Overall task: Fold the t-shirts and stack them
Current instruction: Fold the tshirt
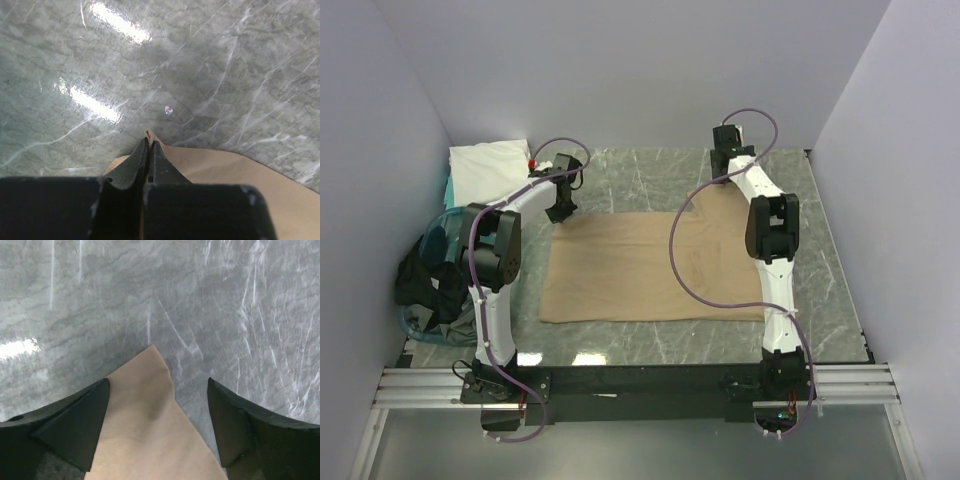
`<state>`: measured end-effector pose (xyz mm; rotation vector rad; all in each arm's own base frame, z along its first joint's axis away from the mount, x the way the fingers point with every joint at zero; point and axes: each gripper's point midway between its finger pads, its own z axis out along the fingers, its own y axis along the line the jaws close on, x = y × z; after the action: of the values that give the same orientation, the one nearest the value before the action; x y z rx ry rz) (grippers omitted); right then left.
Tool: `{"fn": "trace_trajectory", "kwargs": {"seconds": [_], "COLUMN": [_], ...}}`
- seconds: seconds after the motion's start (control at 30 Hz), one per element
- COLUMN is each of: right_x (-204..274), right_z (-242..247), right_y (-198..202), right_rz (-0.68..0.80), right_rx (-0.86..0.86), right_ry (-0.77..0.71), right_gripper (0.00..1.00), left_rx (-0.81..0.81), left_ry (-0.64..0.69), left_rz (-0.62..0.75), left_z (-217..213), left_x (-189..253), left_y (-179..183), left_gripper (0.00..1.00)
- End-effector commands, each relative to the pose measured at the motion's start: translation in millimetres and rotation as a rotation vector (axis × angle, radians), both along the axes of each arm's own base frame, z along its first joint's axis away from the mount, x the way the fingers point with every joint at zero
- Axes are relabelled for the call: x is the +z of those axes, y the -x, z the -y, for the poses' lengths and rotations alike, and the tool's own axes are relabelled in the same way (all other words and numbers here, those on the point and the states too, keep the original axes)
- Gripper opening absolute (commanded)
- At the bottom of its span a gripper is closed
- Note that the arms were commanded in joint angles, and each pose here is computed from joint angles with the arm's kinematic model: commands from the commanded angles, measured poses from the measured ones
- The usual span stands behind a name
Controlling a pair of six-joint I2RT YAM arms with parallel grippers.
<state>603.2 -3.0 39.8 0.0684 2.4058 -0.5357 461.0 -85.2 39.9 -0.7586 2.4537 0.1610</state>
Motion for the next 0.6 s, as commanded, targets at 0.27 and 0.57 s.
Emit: {"fn": "trace_trajectory", "kwargs": {"seconds": [0.27, 0.57], "right_x": [-6, 17], "right_z": [-13, -27], "right_y": [21, 2], "right_rz": [-0.072, 0.029], "right_rx": [0.010, 0.075], "right_ry": [-0.084, -0.141], "right_gripper": [0.16, 0.00], "left_rx": [-0.011, -0.013], "left_ry": [0.007, 0.009], "left_rz": [0.065, 0.075], "left_z": [3, 6], "left_x": [31, 38], "left_y": [-4, -6], "left_gripper": [0.01, 0.01]}}
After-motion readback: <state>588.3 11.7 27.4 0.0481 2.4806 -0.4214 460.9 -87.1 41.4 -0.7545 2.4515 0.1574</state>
